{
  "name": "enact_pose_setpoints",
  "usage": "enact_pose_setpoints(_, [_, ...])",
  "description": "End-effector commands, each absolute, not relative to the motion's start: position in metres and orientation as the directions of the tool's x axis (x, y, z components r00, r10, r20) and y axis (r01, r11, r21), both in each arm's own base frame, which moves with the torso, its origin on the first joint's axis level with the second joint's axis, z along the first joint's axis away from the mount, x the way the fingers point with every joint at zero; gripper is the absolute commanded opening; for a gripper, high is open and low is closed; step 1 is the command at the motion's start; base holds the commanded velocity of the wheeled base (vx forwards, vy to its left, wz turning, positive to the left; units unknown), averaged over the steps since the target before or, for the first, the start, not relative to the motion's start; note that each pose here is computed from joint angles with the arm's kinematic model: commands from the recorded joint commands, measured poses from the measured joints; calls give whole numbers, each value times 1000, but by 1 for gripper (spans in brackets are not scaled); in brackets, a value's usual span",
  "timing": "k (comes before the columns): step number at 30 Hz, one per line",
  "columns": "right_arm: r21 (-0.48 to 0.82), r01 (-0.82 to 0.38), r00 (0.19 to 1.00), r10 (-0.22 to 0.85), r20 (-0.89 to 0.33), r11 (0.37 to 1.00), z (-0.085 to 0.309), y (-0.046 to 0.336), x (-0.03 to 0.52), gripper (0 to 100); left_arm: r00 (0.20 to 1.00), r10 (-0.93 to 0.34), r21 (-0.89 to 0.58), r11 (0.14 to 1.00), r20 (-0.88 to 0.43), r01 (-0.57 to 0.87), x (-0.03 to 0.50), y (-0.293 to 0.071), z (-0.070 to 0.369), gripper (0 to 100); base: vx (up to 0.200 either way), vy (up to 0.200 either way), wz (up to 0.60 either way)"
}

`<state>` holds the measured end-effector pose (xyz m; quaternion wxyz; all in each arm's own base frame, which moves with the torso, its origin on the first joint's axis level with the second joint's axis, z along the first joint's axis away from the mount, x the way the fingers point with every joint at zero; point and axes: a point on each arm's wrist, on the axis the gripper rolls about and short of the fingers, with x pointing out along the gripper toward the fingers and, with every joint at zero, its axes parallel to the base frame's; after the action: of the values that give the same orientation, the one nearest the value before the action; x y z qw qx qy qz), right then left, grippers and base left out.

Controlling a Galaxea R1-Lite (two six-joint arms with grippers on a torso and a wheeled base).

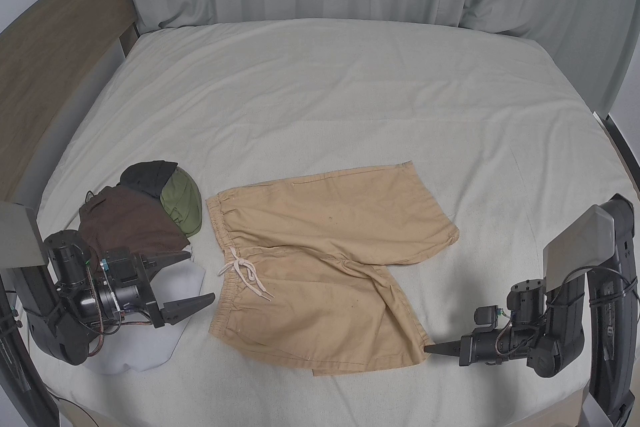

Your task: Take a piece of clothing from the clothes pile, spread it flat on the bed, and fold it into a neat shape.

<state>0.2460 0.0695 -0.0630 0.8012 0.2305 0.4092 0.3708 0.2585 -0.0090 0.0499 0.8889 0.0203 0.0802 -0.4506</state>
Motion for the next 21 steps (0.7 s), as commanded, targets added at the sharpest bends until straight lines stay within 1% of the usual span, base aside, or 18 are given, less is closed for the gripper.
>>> enact_pose_setpoints(1, [670, -410, 395, 783, -480, 618, -61, 69, 247, 0, 580, -799, -36, 592, -161, 805, 258, -9, 50, 100, 0, 0, 0])
enact_pose_setpoints(6, [664, -420, 408, 782, -470, 618, -57, 68, 248, 0, 580, -799, -37, 592, -162, 805, 258, -9, 50, 100, 0, 0, 0])
enact_pose_setpoints(11, [641, -437, 469, 768, -436, 631, -44, 60, 256, 0, 580, -799, -38, 592, -163, 805, 258, -9, 49, 100, 0, 0, 0])
enact_pose_setpoints(16, [606, -420, 539, 723, -432, 676, -39, 53, 265, 0, 580, -799, -37, 592, -162, 805, 259, -9, 49, 100, 0, 0, 0])
enact_pose_setpoints(21, [584, -436, 557, 716, -422, 684, -36, 51, 268, 0, 580, -799, -39, 592, -162, 805, 259, -9, 49, 100, 0, 0, 0])
